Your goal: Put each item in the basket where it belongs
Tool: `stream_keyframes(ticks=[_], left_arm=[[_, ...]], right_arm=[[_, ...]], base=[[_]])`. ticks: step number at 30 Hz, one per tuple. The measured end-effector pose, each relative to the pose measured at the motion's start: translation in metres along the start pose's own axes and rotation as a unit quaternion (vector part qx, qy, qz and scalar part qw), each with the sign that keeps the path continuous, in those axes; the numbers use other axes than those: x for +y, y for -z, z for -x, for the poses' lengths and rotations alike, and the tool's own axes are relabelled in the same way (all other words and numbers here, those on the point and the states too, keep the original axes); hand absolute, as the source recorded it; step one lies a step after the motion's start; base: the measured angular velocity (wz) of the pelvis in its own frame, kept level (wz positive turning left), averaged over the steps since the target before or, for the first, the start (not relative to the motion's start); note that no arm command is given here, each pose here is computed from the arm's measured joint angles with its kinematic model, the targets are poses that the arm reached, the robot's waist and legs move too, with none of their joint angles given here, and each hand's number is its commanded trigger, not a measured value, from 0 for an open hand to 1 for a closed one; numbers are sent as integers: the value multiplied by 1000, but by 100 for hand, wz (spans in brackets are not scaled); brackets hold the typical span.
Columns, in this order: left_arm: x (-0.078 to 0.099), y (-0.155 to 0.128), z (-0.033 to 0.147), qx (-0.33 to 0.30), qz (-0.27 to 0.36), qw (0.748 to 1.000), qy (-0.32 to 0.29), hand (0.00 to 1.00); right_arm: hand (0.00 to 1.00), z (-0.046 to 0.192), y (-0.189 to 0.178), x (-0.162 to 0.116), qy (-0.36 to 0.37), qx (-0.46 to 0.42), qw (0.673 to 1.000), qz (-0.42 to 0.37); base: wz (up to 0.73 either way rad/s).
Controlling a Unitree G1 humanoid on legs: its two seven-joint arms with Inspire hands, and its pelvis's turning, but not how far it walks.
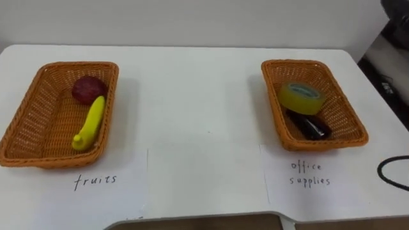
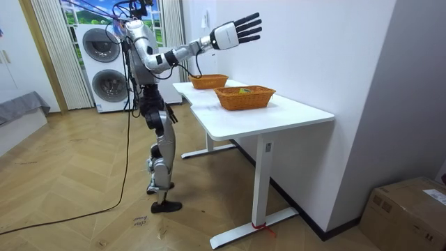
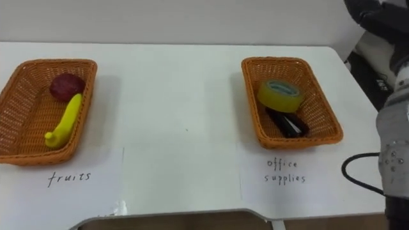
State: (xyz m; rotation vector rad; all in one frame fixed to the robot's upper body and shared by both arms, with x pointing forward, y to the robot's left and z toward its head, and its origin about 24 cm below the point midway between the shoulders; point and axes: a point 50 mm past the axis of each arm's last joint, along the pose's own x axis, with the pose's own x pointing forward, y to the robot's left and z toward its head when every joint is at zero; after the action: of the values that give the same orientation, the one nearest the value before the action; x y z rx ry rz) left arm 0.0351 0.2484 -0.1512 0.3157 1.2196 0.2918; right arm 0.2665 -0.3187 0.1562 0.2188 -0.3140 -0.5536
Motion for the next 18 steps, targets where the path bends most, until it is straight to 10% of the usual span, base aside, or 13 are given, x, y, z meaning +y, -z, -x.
stream_keyframes(ticks=[10, 18], left_arm=[[5, 4, 2, -7, 4, 1000, -20, 0], [8, 19, 5, 15, 13, 998, -53, 0]], right_arm=[[0, 18, 20, -42, 116, 40, 992, 30], [0, 54, 48, -117, 351, 84, 932, -41]], base=[[-11], [-1]])
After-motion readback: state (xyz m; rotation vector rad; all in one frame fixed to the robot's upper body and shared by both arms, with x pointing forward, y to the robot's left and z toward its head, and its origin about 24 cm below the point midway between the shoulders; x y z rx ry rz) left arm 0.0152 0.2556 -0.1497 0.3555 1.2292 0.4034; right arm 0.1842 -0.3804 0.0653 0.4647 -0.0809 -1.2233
